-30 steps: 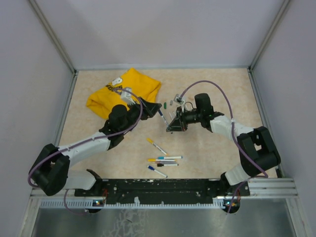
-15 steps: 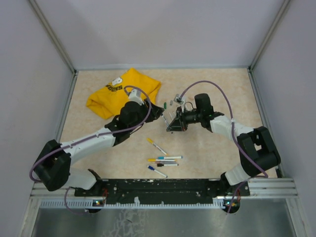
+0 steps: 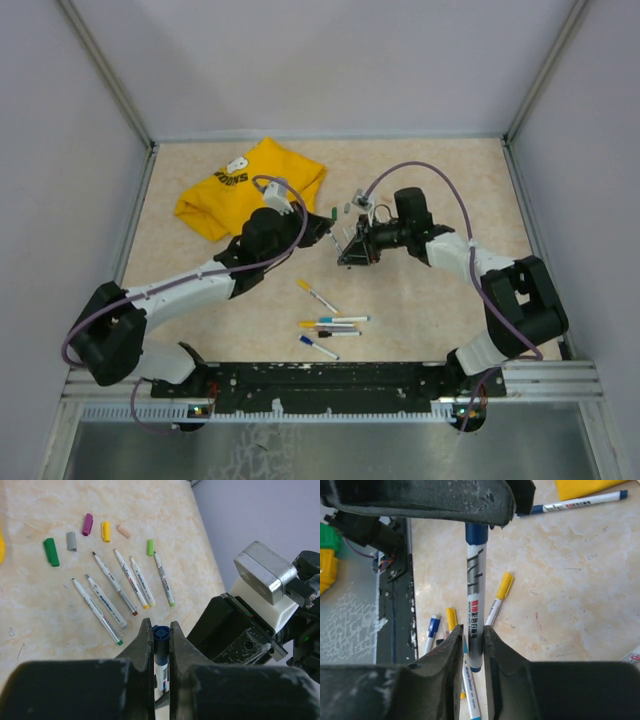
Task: Open the pen caps
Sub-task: Open the pen cap from the pen.
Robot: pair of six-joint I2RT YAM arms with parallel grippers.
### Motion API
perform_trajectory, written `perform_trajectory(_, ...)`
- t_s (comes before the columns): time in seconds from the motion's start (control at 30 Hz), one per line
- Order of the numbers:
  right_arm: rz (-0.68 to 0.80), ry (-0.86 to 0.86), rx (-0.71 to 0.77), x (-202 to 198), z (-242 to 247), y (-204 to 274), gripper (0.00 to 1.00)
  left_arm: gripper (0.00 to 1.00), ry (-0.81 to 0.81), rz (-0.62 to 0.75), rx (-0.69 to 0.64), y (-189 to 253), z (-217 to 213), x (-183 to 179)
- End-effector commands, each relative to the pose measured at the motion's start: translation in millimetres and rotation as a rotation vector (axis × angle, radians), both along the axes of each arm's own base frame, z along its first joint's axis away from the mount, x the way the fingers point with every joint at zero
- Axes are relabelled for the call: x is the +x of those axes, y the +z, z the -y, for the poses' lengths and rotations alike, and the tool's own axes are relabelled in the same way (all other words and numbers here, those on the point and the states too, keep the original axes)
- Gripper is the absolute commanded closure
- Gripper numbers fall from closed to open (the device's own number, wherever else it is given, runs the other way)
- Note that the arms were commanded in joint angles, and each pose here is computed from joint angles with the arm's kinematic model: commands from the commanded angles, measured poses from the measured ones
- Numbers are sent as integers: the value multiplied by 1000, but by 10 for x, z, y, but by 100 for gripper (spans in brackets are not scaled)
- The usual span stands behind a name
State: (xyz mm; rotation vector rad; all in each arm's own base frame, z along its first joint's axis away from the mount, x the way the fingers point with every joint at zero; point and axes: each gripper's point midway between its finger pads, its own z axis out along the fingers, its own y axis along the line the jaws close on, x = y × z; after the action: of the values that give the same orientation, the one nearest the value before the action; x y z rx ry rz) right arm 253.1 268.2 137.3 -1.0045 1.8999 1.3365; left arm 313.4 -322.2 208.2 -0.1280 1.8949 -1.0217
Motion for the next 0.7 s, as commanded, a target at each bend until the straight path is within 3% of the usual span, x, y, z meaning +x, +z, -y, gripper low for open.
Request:
perform_trajectory(0.0,44,113,175,-83,-102,496,73,100,-78,116,-54,164,30,-122)
perform_trajectory(0.1,13,135,214,-142,-103,545,63,100,-139,197,-113,310,55,-239)
perform_trajectory(0.3,-12,142,241,-172,-112,582,62,100,-247,254,-172,388,162,-368)
perform_trajectory(0.37,-24,148,245,-184,-113,582,68,100,-266,267,-191,409,183,-391)
perform_trajectory(0.5,-48,163,249,-199,-119,574,100,100,-255,277,-196,417,164,-360)
perform_trajectory(0.53,-53,165,249,-197,-119,573,100,100,-254,275,-194,410,162,-353)
perform_trajectory(0.57,-55,166,249,-199,-120,575,100,98,-248,272,-191,402,150,-333)
perform_trajectory(0.67,-49,144,242,-160,-125,575,100,68,-223,247,-177,348,104,-287)
